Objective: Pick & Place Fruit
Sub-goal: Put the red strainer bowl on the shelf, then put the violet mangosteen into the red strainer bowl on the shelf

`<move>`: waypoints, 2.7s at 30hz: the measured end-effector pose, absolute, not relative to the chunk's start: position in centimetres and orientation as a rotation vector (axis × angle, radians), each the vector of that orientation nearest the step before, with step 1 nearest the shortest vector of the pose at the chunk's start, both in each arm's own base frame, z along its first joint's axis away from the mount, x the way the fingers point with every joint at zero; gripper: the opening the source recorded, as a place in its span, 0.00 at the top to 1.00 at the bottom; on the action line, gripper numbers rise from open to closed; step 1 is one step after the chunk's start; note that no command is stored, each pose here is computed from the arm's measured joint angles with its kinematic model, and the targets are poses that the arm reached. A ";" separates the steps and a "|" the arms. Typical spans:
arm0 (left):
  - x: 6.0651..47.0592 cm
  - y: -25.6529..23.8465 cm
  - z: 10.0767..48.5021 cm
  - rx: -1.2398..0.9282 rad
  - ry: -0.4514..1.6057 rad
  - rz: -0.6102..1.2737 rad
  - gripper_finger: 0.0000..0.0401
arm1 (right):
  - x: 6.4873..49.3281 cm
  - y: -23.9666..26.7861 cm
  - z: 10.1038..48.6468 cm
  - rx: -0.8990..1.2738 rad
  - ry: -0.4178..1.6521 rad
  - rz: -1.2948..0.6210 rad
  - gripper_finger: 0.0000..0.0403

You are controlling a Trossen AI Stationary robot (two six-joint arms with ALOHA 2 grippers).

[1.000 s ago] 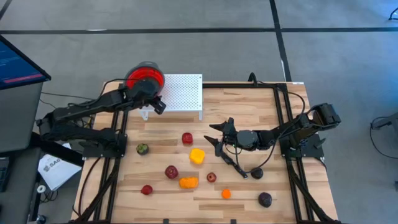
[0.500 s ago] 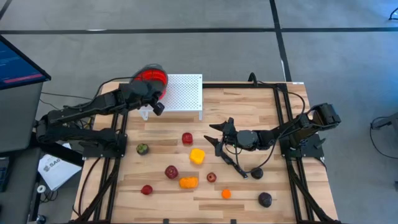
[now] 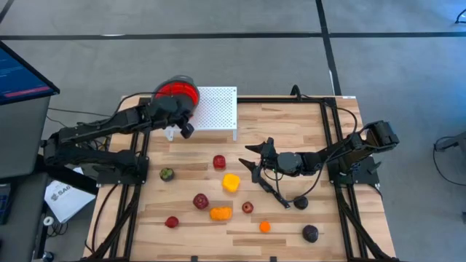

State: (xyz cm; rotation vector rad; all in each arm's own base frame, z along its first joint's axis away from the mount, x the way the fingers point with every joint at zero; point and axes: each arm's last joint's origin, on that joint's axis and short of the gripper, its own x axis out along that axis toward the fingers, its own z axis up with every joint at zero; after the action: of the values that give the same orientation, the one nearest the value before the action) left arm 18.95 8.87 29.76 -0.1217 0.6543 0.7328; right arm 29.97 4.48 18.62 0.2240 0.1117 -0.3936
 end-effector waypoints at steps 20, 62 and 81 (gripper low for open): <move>14.5 0.2 35.8 -0.038 0.339 0.100 0.50 | 30.0 4.5 18.6 0.224 0.111 -0.393 0.29; 13.4 -2.0 19.1 -0.758 1.091 0.847 0.16 | 30.0 4.4 18.8 0.224 0.095 -0.395 0.29; 14.5 -3.3 15.8 -0.766 1.255 0.777 0.24 | 30.0 4.4 18.8 0.222 0.099 -0.395 0.29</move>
State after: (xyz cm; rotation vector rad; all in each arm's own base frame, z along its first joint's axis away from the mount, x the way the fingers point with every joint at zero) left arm 14.48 -3.32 15.76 -0.7664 1.2547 0.7769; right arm 30.00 4.38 18.76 0.2224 0.0990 -0.3946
